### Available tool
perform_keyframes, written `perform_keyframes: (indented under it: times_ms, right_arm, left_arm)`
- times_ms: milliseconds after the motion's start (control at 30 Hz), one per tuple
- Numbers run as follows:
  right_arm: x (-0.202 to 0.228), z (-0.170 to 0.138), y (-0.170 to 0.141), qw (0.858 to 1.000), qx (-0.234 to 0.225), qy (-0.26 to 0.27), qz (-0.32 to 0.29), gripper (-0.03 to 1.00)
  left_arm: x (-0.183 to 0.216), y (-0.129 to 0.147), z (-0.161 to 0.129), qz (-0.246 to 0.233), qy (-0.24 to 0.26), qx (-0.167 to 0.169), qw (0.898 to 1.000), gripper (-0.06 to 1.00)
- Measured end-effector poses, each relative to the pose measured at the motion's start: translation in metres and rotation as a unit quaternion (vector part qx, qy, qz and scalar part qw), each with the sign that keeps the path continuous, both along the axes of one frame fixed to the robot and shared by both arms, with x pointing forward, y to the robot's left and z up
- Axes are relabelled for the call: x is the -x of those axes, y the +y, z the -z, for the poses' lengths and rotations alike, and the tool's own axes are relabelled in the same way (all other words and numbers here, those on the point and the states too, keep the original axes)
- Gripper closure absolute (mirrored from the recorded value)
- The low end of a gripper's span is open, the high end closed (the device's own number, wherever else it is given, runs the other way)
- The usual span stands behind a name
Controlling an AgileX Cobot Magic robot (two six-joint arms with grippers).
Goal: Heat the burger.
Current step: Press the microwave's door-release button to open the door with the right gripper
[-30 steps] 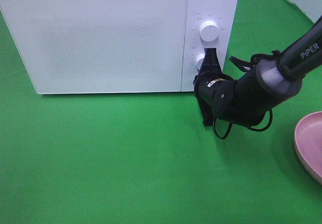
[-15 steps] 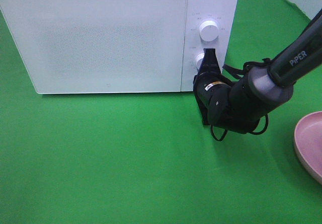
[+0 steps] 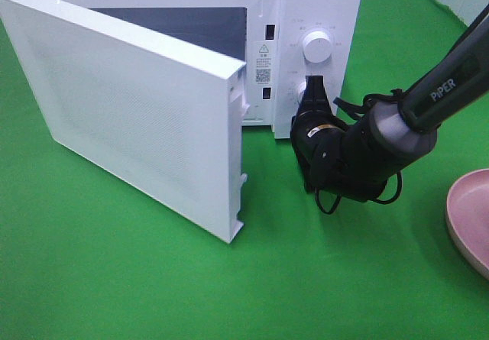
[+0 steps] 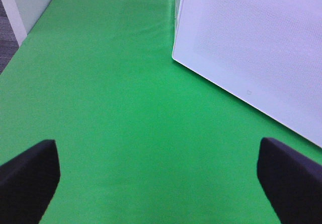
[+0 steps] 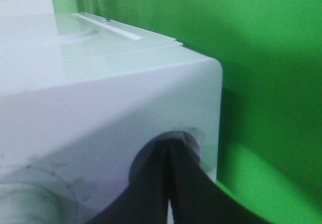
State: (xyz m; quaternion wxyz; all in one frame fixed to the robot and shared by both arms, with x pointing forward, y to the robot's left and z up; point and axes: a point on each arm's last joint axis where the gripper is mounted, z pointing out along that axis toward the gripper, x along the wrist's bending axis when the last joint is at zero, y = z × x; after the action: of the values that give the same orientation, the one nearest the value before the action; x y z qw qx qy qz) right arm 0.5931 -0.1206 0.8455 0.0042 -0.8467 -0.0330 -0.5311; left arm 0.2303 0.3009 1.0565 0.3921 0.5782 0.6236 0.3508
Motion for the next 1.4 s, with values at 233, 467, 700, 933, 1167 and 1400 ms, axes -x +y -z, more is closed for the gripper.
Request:
perform_keyframes:
  times_ms: [233, 467, 700, 933, 1167, 1400]
  right_arm:
    - [0.0, 0.0, 0.0, 1.0, -0.001, 0.0, 0.001, 0.96]
    - [0.0, 0.0, 0.001, 1.0, -0.007, 0.013, 0.003, 0.96]
    - [0.002, -0.008, -0.002, 1.0, -0.018, 0.019, 0.007, 0.96]
    - [0.011, -0.013, -0.002, 1.0, -0.02, 0.023, -0.005, 0.96]
    - [0.024, -0.033, -0.002, 0.999, -0.023, 0.014, -0.025, 0.96]
    - [0.039, -0.043, -0.007, 0.998, -0.007, 0.032, -0.053, 0.96]
  left_arm:
    - [0.0, 0.0, 0.0, 0.0, 0.0, 0.0, 1.0, -0.05]
    - [0.0, 0.0, 0.0, 0.0, 0.0, 0.0, 1.0, -0.05]
    - [0.0, 0.0, 0.0, 0.0, 0.0, 0.0, 1.0, -0.05]
    - [0.0, 0.0, 0.0, 0.0, 0.0, 0.0, 1.0, -0.05]
    - [0.0, 0.0, 0.0, 0.0, 0.0, 0.0, 1.0, -0.05]
    - [0.0, 0.0, 0.0, 0.0, 0.0, 0.0, 1.0, -0.05]
